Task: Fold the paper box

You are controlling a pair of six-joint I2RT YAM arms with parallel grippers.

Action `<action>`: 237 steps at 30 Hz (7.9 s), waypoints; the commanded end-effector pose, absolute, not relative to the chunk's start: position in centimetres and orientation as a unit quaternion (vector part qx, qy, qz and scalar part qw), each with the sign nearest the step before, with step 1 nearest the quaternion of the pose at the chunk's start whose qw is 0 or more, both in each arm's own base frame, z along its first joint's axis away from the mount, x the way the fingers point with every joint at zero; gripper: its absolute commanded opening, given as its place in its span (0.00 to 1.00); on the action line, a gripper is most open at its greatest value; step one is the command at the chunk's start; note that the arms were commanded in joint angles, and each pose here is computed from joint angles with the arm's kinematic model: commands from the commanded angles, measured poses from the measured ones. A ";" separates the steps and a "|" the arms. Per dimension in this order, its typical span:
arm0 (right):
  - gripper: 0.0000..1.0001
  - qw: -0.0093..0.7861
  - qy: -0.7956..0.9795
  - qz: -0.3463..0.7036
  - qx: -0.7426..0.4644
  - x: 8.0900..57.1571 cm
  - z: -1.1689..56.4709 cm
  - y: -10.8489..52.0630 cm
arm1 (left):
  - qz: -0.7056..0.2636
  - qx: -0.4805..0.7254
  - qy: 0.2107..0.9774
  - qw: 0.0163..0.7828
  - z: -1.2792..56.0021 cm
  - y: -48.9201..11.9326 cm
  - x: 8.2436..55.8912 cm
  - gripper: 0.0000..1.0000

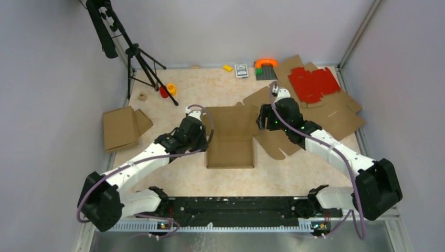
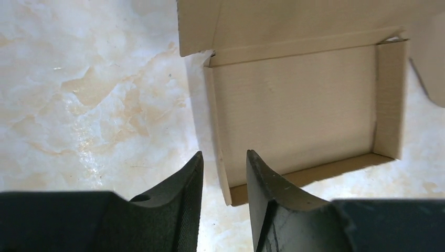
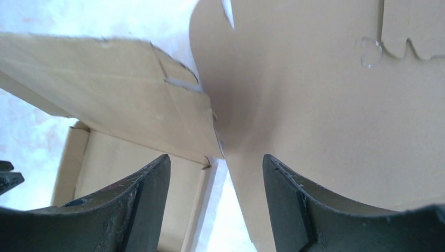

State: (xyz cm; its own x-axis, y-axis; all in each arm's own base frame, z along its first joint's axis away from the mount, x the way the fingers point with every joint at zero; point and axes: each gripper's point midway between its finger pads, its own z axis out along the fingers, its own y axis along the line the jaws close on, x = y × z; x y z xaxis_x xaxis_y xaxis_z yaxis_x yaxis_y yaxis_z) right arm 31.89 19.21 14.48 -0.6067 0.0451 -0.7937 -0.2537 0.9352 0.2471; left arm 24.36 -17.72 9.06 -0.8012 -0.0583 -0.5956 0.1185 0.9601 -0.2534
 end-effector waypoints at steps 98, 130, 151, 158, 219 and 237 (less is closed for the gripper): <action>0.00 0.227 0.932 0.258 -0.113 36.1 7.8 25.6 | -0.227 0.157 0.923 0.269 8.7 -26.4 17.9 0.27; 0.00 0.222 0.922 0.287 -0.136 35.8 8.6 26.7 | -0.305 0.237 0.832 0.399 15.1 -24.1 38.4 0.69; 0.00 0.252 0.921 0.273 -0.115 36.1 10.1 25.8 | -0.347 0.231 0.825 0.382 15.4 -24.6 36.0 0.00; 0.07 0.299 0.914 0.259 -0.086 35.5 12.9 22.9 | -0.334 0.224 0.821 0.405 15.8 -23.7 35.2 0.00; 0.71 0.605 0.679 0.329 -0.255 39.5 20.5 19.1 | -0.160 0.264 0.801 0.513 16.2 -22.4 34.2 0.01; 0.29 0.552 0.686 0.364 -0.303 39.4 17.5 21.3 | -0.153 0.252 0.814 0.500 15.1 -22.4 34.8 0.01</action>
